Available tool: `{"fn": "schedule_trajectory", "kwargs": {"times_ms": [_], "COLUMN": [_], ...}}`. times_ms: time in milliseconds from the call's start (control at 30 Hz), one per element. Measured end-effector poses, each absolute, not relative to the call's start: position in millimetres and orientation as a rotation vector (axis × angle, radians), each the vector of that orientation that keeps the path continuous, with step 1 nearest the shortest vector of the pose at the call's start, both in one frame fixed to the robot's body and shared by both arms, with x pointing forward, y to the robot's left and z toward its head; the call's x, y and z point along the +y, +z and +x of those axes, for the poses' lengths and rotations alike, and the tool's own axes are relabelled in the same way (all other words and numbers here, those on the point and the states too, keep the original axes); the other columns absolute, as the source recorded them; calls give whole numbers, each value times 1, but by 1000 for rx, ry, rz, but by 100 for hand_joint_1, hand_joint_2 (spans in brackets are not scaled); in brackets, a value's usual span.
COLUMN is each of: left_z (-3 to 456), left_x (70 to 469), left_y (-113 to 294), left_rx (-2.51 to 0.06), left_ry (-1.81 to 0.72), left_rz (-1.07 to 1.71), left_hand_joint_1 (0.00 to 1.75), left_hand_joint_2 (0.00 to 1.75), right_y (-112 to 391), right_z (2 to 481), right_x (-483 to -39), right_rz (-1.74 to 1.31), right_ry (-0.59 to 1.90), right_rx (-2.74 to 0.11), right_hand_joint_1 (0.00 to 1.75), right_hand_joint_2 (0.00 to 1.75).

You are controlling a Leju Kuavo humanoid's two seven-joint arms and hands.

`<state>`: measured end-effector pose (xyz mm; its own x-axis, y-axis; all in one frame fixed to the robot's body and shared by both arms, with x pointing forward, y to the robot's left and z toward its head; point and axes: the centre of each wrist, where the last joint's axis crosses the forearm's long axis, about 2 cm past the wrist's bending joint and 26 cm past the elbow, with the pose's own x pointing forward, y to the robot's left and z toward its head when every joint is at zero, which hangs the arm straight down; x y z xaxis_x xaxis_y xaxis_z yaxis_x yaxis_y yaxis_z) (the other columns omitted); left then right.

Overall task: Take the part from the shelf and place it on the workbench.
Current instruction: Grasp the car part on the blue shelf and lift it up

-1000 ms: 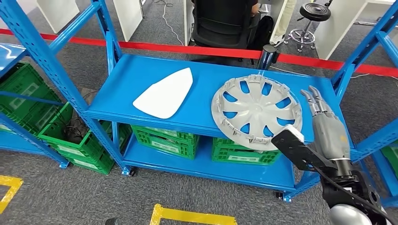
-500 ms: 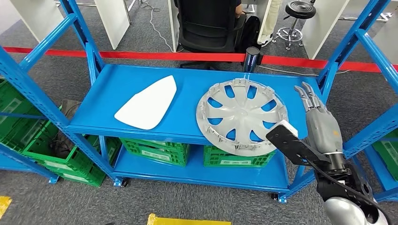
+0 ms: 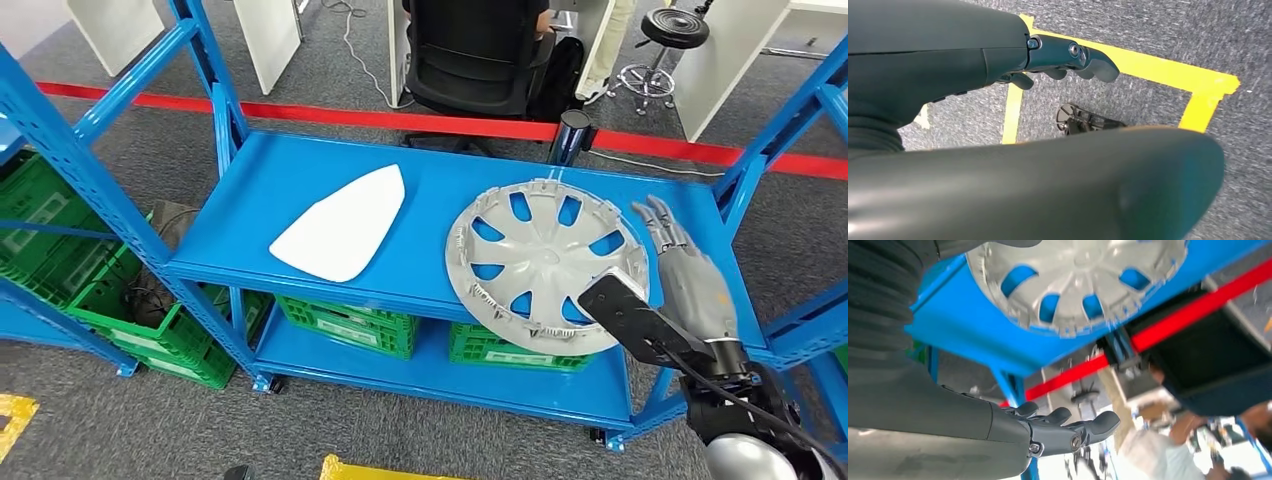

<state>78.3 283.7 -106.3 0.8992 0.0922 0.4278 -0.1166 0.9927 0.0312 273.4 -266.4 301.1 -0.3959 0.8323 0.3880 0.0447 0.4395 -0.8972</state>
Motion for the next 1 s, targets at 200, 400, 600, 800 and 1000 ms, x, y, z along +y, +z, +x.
{"fn": "schedule_trajectory", "kwargs": {"times_ms": [200, 400, 600, 800, 1000], "left_z": [79, 80, 80, 80, 80], "left_x": [284, 283, 283, 283, 283], "left_y": [-106, -106, -106, -106, -106], "left_rx": [-427, -417, -412, -412, -412], "left_ry": [112, 111, 110, 104, 96], "left_rz": [52, 38, 33, 32, 28], "left_hand_joint_1": [0, 0, 0, 0, 0], "left_hand_joint_2": [0, 0, 0, 0, 0], "right_y": [301, 293, 281, 270, 256], "right_z": [277, 280, 285, 289, 296], "right_x": [-262, -258, -256, -255, -255], "right_rz": [-621, -582, -562, -541, -518], "right_ry": [1113, 1146, 1168, 1179, 1184], "right_rx": [-1677, -1618, -1574, -1549, -1545], "right_hand_joint_1": [0, 0, 0, 0, 0], "right_hand_joint_2": [175, 175, 175, 175, 175]}}
